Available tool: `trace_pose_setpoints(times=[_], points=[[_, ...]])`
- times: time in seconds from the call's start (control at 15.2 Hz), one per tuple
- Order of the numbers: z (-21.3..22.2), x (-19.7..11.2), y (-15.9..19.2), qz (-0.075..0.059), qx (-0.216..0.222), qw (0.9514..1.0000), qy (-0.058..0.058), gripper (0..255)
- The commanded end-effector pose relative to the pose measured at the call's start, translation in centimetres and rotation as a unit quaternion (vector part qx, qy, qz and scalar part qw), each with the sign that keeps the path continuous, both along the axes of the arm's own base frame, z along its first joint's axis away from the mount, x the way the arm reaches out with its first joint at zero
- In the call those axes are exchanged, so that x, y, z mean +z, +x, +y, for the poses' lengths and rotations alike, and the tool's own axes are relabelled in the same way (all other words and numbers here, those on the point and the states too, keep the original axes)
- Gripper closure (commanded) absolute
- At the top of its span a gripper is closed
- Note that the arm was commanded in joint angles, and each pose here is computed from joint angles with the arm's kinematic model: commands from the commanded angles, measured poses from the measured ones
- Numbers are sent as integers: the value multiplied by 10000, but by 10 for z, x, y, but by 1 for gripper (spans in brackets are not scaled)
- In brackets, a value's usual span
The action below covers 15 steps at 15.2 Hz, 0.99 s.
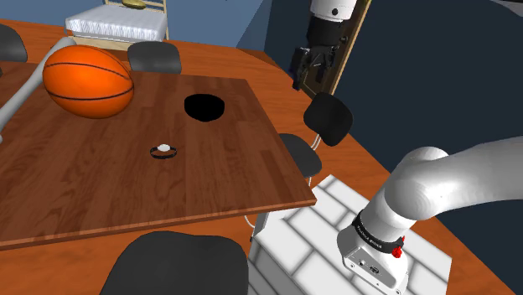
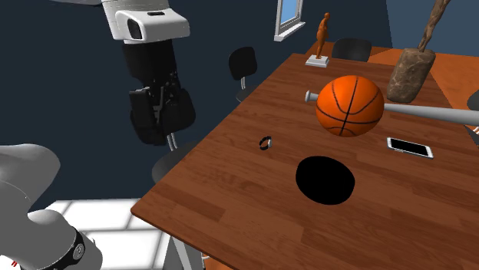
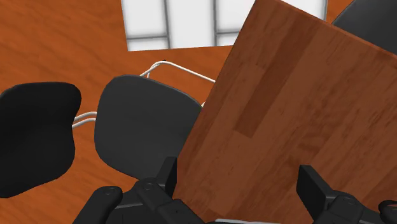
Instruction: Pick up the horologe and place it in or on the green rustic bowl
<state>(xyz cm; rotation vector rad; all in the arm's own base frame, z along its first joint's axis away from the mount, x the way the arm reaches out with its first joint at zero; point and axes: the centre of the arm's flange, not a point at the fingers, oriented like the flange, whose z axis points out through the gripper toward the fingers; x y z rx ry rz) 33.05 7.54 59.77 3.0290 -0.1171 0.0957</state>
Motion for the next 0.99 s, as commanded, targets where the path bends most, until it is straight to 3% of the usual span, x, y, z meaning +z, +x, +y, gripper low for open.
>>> trace_pose_setpoints(times=[0.0, 0.92], points=[[20, -12, 11, -15, -56, 10000, -42, 0], [162, -103, 105, -72, -398, 9985, -359, 0]])
